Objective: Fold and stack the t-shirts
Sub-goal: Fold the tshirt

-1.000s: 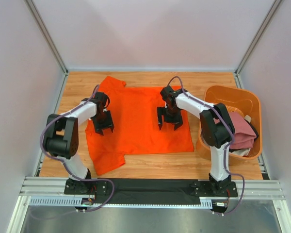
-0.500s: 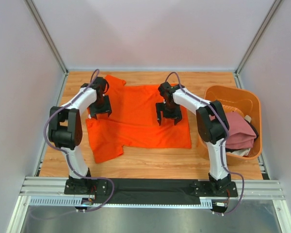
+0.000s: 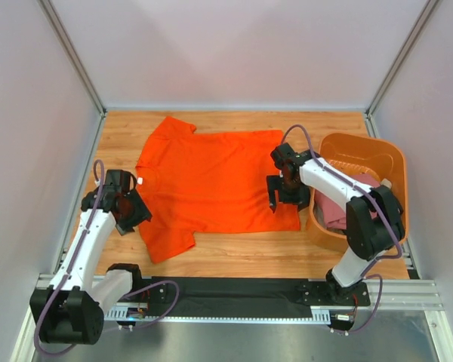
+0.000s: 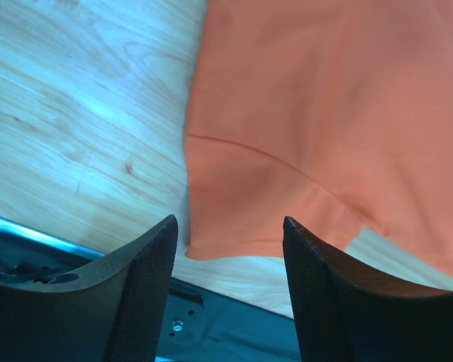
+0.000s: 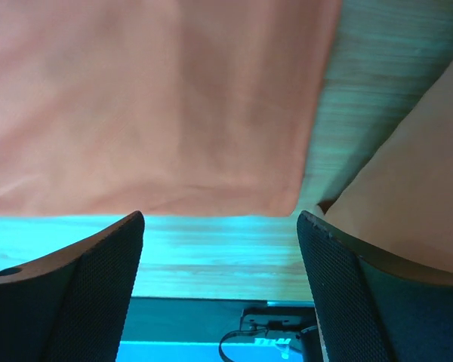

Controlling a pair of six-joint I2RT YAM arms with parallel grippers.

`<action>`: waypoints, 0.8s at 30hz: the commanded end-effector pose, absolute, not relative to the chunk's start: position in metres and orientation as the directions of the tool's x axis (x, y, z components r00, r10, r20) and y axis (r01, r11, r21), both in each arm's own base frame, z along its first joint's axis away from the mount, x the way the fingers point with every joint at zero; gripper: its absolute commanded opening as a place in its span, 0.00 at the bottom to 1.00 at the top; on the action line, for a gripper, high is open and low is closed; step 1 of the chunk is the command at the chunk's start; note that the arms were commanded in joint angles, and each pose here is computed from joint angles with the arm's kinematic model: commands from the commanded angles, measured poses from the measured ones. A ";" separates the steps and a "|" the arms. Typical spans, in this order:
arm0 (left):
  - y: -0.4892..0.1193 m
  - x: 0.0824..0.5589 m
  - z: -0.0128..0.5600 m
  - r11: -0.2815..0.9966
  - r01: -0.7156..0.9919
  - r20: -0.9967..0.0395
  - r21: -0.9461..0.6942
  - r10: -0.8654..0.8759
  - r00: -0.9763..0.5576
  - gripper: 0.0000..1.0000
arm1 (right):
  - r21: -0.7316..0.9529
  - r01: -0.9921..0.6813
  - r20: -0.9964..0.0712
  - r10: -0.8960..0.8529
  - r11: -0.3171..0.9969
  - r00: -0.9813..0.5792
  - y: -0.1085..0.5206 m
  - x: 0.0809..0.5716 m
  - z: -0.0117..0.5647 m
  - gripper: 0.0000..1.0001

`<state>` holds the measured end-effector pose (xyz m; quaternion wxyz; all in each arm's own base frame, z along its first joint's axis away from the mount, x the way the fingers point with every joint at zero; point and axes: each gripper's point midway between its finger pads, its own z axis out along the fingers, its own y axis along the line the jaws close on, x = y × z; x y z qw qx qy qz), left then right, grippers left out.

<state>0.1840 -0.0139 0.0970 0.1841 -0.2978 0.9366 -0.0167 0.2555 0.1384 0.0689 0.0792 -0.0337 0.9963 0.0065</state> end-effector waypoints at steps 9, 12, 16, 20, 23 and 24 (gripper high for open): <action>-0.014 0.169 0.090 0.607 -0.771 -0.208 -0.192 -0.793 -0.573 0.65 | -0.044 0.187 -0.272 0.169 0.981 -0.947 0.061 0.251 0.087 0.81; -0.022 0.166 0.069 0.561 -0.802 -0.134 -0.207 -0.828 -0.544 0.63 | 0.086 0.098 -0.250 0.117 0.991 -0.961 0.097 0.246 0.087 0.80; -0.021 0.171 0.052 0.515 -0.830 -0.097 -0.214 -0.856 -0.507 0.56 | 0.127 -0.011 -0.197 0.014 0.992 -0.980 0.129 0.231 0.070 0.74; -0.015 0.170 0.046 0.522 -0.835 -0.108 -0.175 -0.853 -0.510 0.54 | 0.122 -0.014 -0.176 0.008 0.992 -0.984 0.128 0.228 0.058 0.63; -0.014 0.166 0.044 0.507 -0.847 -0.101 -0.161 -0.862 -0.497 0.52 | 0.119 -0.005 -0.171 0.015 0.993 -0.985 0.126 0.225 0.056 0.54; -0.013 0.164 0.043 0.493 -0.857 -0.101 -0.151 -0.870 -0.483 0.52 | 0.118 0.001 -0.162 0.021 0.993 -0.986 0.126 0.222 0.053 0.54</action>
